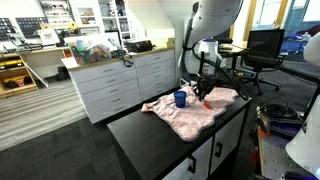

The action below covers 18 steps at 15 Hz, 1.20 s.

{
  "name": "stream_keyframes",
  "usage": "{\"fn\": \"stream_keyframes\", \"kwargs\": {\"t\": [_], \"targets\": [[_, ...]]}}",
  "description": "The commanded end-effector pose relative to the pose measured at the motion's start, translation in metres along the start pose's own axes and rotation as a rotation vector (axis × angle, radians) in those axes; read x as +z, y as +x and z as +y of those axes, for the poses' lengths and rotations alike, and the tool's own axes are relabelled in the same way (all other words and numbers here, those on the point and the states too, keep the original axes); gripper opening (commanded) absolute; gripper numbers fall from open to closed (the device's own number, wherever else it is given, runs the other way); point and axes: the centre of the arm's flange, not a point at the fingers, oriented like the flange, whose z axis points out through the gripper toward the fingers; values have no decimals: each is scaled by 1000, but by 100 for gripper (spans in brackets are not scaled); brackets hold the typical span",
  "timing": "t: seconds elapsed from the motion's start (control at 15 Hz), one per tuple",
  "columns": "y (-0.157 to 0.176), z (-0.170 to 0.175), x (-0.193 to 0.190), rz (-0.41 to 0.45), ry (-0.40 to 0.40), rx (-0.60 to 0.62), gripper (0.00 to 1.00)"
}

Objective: Put the sharpie in the cup

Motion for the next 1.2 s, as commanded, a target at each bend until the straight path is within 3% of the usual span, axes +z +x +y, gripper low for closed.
{"fn": "stream_keyframes", "kwargs": {"t": [0.0,0.73,1.13], "targets": [[7,-2,-12,30,-7,27,4],[30,-9,-50,167,-7,26,4],[38,-18,-82,308,-10,34,4]]}}
